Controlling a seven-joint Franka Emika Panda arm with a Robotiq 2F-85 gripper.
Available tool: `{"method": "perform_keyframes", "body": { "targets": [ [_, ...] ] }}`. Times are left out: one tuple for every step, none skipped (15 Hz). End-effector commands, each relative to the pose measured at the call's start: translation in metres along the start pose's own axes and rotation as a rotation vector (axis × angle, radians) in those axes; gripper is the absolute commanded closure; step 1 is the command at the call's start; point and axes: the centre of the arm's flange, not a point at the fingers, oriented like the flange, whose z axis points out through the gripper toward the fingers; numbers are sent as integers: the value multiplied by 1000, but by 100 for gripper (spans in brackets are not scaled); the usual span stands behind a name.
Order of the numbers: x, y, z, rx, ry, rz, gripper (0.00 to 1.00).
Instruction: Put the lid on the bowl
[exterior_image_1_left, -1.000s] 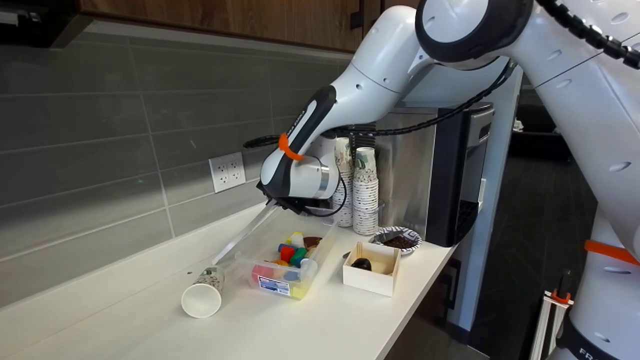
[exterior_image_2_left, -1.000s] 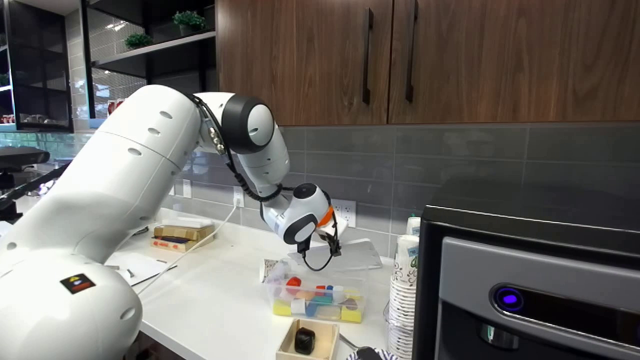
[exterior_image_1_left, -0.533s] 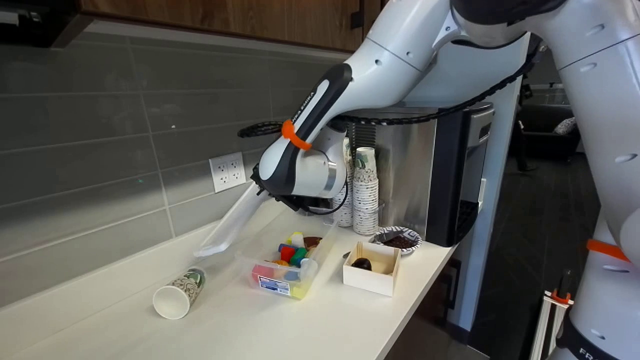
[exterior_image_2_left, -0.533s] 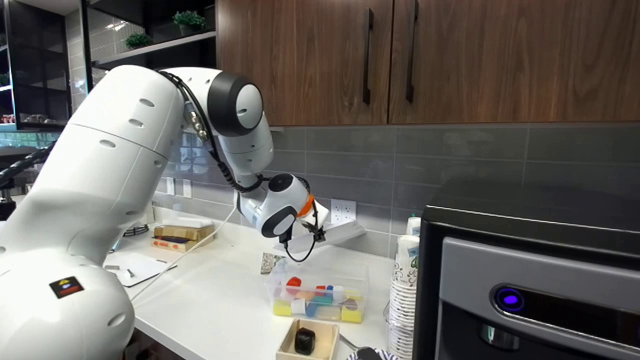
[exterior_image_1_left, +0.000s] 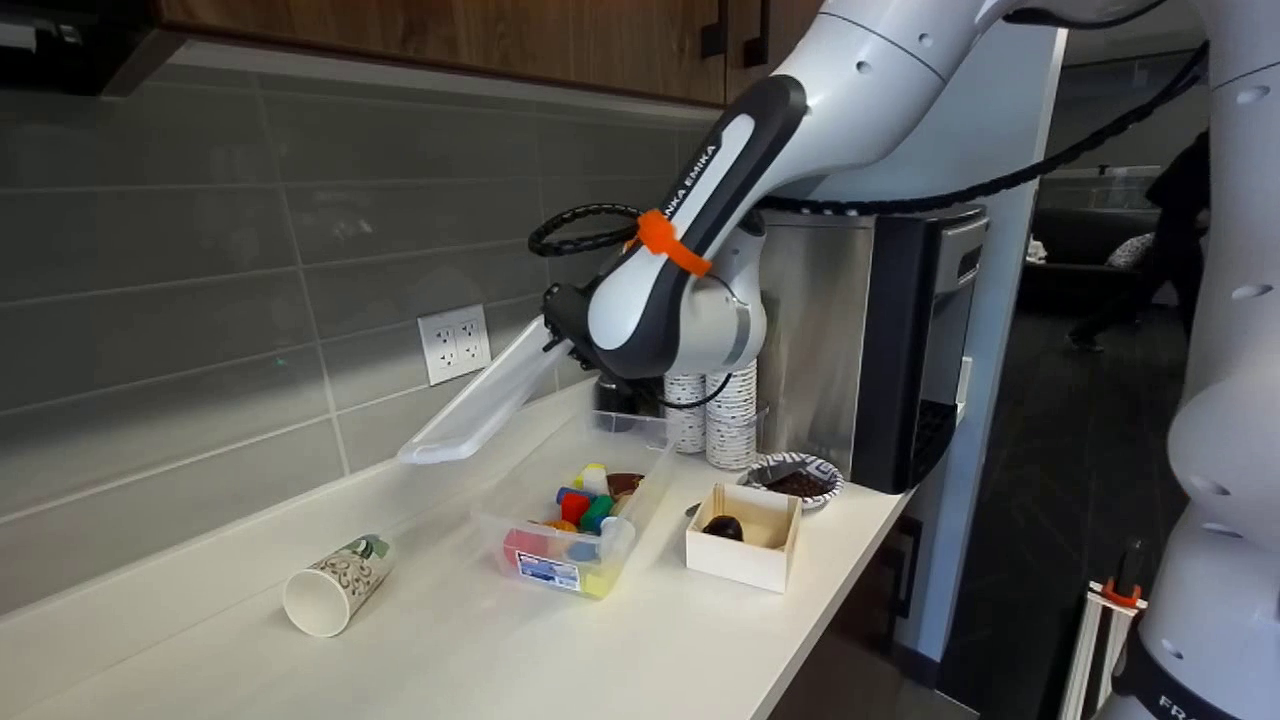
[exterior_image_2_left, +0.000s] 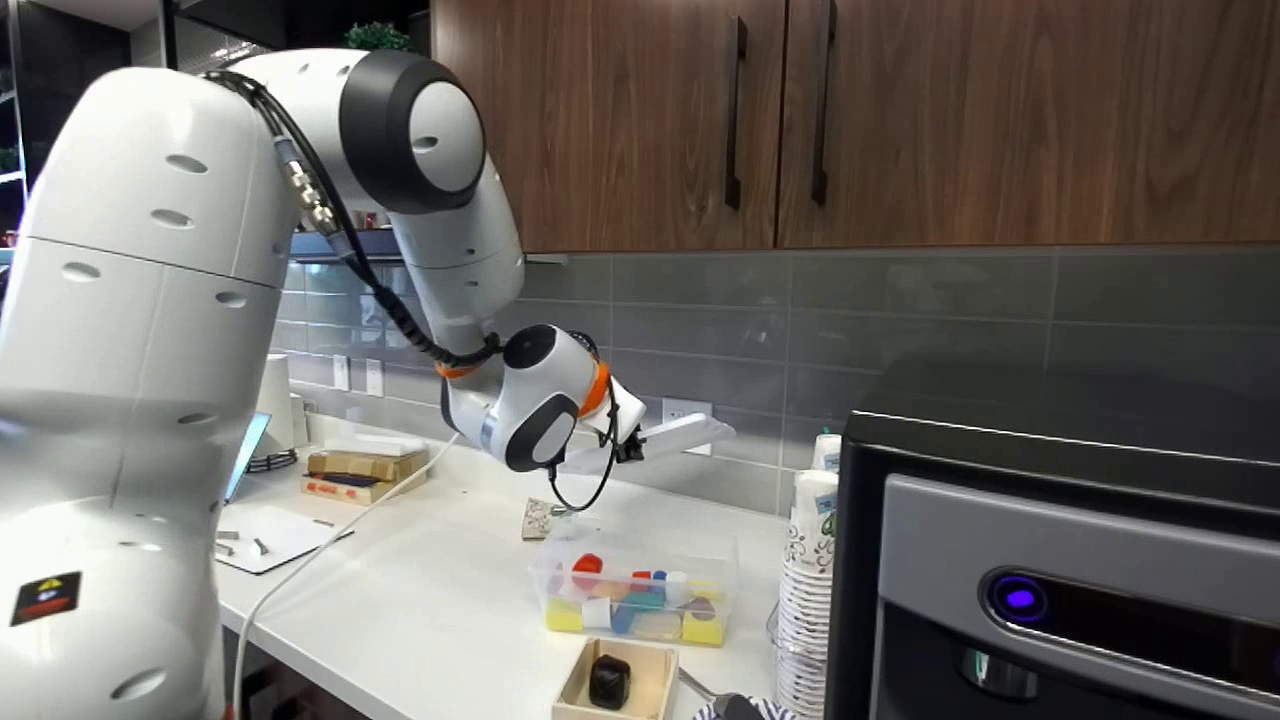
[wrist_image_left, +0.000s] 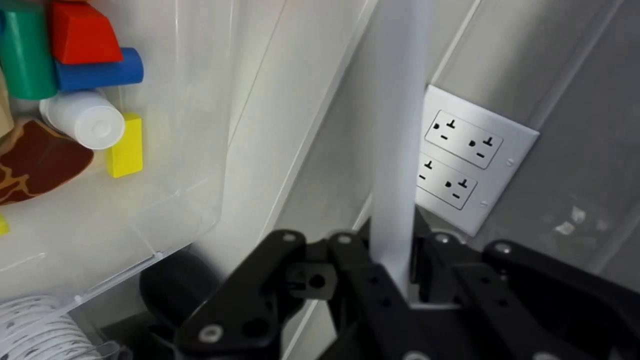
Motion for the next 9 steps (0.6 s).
{"method": "perform_keyframes", "body": {
  "targets": [
    [22, 30, -55, 24, -25, 79, 98],
    [21, 36, -60, 18, -36, 93, 98],
    [21, 42, -64, 13, -50, 105, 98],
    [18, 47, -71, 6, -59, 114, 98],
    [17, 53, -76, 3, -68, 123, 98],
    [17, 60, -81, 1, -72, 129, 98],
    [15, 65, -89, 2, -77, 135, 98],
    [15, 71, -94, 5, -79, 140, 98],
    [16, 76, -101, 10, -76, 145, 98]
  ]
}}
